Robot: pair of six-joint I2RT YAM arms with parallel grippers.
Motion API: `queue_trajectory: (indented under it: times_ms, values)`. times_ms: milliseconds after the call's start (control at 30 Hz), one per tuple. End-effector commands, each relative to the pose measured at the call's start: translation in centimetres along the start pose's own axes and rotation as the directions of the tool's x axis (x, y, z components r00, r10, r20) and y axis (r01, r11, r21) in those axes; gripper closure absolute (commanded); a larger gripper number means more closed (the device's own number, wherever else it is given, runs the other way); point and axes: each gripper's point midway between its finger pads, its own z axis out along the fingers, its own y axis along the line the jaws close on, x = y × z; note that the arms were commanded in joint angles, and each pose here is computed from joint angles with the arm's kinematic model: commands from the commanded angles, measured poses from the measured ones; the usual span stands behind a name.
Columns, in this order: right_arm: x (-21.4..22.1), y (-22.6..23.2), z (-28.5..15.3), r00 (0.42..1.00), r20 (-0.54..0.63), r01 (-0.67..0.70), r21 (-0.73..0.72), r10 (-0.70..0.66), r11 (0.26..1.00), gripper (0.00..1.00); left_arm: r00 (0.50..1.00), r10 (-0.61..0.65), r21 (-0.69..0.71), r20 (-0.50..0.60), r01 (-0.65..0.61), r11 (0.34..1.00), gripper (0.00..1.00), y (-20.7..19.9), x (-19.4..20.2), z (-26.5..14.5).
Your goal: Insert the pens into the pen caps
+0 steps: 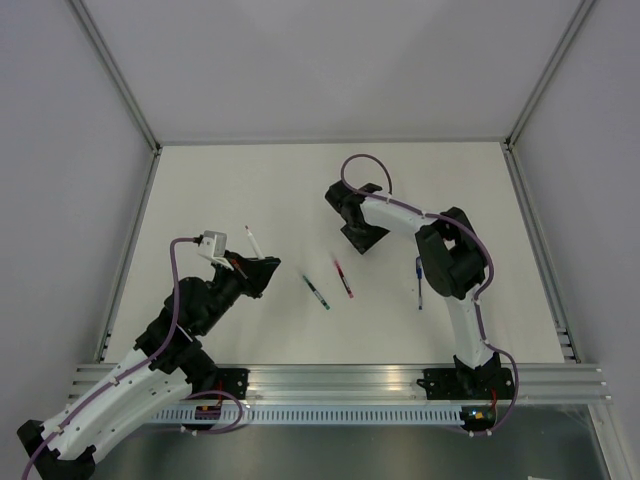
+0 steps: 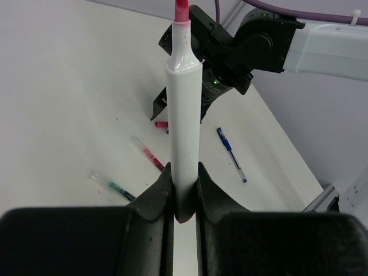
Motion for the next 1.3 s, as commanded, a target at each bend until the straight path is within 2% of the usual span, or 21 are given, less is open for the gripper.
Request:
queue_trajectory:
  times_ms: [0,200,500,667,800,900,1100,1133,1267]
  values:
    - [-0.2,-1.4,1.0,1.0,-0.004,-0.028,0.087,0.028,0.996,0.48,1.0,-0.005,-0.004,0.02,0.005,1.0,0.98,0.0,-0.4,0.1]
    - [-0.2,-2.4,0.9,0.999,-0.025,-0.04,0.155,0.044,0.987,0.5,1.0,-0.004,-0.003,0.024,0.004,1.0,0.98,0.0,-0.5,0.0]
    - [0.6,-2.6,2.1,0.997,-0.069,-0.016,0.172,0.028,0.985,0.67,0.999,-0.014,-0.003,0.031,0.014,1.0,0.98,0.0,-0.6,-0.1]
    - [1.0,-2.3,2.9,0.984,-0.103,0.154,0.118,-0.142,0.981,0.75,0.999,-0.016,-0.006,0.034,0.016,1.0,0.98,0.0,-0.7,-0.2]
    - [1.0,-4.7,4.3,0.921,-0.123,0.384,0.119,-0.37,0.916,0.78,0.999,-0.016,-0.002,0.032,0.016,1.0,0.98,0.0,-0.6,-0.2]
    - [1.5,-6.3,4.5,0.873,-0.16,0.479,0.102,-0.461,0.872,0.85,0.999,-0.016,0.001,0.03,0.016,1.0,0.98,-0.1,-0.6,-0.1]
    - [1.8,-7.3,4.6,0.806,-0.168,0.579,0.028,-0.567,0.815,0.94,0.999,-0.012,-0.01,0.03,0.012,1.0,0.98,0.2,-0.5,0.0]
    - [1.8,-7.5,4.7,0.786,-0.169,0.606,0.017,-0.595,0.796,0.99,1.0,-0.011,-0.012,0.027,0.011,1.0,0.98,0.2,-0.4,0.0]
    - [1.4,-7.5,4.2,0.743,-0.134,0.658,-0.039,-0.656,0.752,1.0,1.0,-0.005,0.007,-0.004,0.005,1.0,0.98,-0.2,0.2,0.4]
